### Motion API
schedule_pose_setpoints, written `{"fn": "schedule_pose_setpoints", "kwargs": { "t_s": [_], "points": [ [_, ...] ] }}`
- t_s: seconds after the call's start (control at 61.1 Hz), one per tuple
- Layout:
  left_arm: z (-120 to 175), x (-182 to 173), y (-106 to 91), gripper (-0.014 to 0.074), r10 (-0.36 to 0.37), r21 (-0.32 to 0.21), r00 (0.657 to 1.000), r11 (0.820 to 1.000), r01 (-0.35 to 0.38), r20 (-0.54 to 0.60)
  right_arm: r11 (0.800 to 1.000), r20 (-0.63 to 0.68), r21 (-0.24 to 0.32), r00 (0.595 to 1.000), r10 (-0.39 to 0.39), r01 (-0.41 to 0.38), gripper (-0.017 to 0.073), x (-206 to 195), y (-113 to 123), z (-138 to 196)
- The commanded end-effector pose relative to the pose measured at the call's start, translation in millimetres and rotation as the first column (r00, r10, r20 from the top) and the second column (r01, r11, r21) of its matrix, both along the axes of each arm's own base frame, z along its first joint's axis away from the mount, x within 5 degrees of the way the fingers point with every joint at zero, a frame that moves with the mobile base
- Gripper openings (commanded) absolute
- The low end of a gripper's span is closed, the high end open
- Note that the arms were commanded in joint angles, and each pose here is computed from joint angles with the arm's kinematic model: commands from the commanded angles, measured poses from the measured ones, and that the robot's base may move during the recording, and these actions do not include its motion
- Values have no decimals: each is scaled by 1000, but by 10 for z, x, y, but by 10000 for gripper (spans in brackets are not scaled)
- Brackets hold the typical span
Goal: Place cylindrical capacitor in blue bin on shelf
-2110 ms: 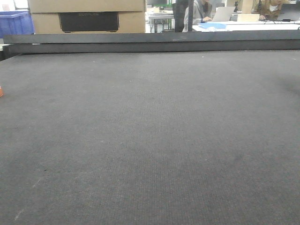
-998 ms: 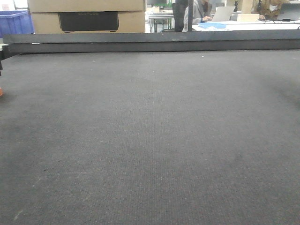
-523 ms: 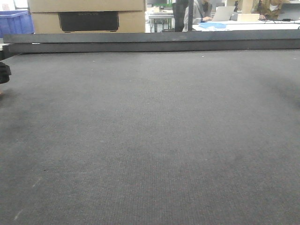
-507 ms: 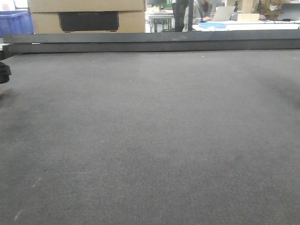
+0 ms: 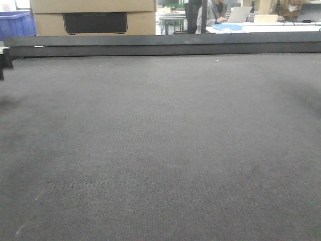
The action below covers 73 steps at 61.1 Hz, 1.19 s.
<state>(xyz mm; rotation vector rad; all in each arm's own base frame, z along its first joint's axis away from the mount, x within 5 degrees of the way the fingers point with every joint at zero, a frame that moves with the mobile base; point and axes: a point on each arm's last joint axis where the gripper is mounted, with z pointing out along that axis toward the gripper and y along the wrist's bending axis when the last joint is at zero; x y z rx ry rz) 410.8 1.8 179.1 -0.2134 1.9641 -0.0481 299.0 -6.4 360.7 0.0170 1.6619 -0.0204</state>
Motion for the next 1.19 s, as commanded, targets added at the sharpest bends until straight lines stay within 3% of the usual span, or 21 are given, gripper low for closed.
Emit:
{"fn": "schedule_pose_setpoints", "kwargs": {
  "t_s": [0.0, 0.114, 0.294, 0.523, 0.703, 0.949, 1.178],
  "points": [
    [365, -60, -65, -111, -55, 21, 998, 998, 55, 5, 1000, -34, 2, 999, 6, -6, -57, -36, 17, 24],
    [782, -220, -148, -111, -122, 59, 992, 991, 123, -20, 1000, -119, 4, 993, 20, -20, -57, -78, 53, -19],
    [1312, -564, -334, -111, -222, 148, 974, 963, 224, -32, 997, -240, 8, 968, 75, -75, -57, -180, 205, -73],
    [1797, -1141, -516, -111, -297, 147, 952, 941, 306, -78, 989, -268, 9, 953, 142, -145, -57, -363, 379, 14],
    [2091, -1619, -483, -111, -313, 139, 945, 936, 324, -96, 981, -289, 27, 938, 190, -191, -57, -703, 450, 90],
    [2288, -2297, -365, -111, -318, 133, 948, 938, 319, -30, 976, -213, 45, 952, 220, -215, -57, -1376, 384, -26],
    [2165, -2775, -274, -111, -317, 146, 947, 941, 306, 52, 974, -76, 39, 971, 225, -223, -57, -1934, 282, 24]
  ]
}}
